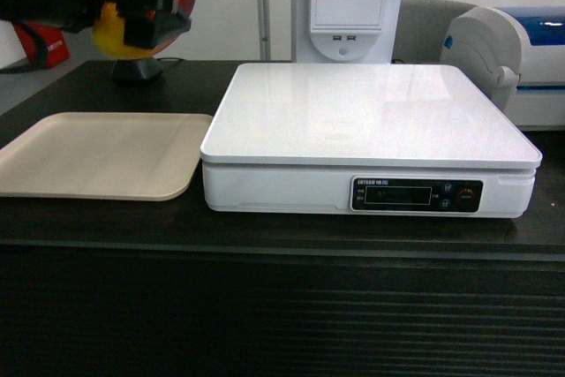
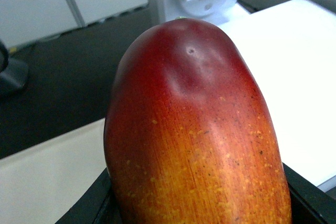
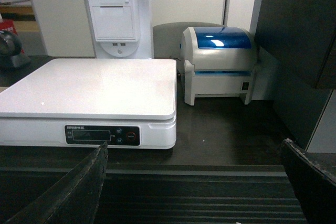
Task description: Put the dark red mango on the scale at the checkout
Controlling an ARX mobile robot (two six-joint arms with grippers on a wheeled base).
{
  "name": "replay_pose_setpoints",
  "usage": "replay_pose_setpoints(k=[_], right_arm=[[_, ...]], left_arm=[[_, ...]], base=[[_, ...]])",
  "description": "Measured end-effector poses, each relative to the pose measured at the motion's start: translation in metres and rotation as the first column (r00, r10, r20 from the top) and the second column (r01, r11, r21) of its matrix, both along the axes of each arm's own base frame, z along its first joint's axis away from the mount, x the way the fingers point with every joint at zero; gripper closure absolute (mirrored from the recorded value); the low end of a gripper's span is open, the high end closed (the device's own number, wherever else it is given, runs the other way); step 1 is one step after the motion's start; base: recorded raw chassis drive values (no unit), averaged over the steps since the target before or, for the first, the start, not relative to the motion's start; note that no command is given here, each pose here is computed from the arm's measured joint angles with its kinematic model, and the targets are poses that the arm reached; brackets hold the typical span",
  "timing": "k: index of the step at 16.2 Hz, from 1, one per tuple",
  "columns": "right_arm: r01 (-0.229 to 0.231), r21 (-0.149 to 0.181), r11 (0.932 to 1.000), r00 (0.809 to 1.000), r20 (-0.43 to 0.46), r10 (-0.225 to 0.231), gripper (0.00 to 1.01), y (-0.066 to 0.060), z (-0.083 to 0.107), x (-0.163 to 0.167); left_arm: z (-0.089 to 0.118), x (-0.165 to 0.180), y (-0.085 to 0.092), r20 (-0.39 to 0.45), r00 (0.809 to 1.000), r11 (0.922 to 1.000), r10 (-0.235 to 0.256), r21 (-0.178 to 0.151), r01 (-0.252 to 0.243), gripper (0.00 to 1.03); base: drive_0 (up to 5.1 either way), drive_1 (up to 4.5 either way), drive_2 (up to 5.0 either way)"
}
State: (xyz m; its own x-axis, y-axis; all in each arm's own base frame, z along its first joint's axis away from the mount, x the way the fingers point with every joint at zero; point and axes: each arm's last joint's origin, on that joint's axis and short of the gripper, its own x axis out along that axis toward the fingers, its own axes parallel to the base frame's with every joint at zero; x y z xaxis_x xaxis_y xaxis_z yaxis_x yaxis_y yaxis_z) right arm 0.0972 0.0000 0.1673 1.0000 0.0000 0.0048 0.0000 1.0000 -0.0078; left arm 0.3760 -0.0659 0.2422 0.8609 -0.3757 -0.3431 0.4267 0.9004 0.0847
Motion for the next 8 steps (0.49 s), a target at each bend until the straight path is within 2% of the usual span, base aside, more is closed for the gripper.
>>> replay_pose_setpoints(k=[3, 8], right_arm=[[0.000, 0.000, 1.0000, 1.000, 0.000, 0.000, 0.03, 0.000, 0.000, 0.000], [0.000, 0.000, 1.0000, 1.000, 0.000, 0.000, 0.03, 0.000, 0.000, 0.000]], left_arm=[[0.004, 0.000, -0.023, 0.006, 0.998, 0.9982, -0.059, -0.001, 0.059, 0.41], [-0.012, 0.012, -0.070, -0.041, 0.987, 0.9882, -0.152, 0.012, 0.153, 0.41]], base=[[0.0, 0.00, 0.0], [0.0, 0.00, 0.0]])
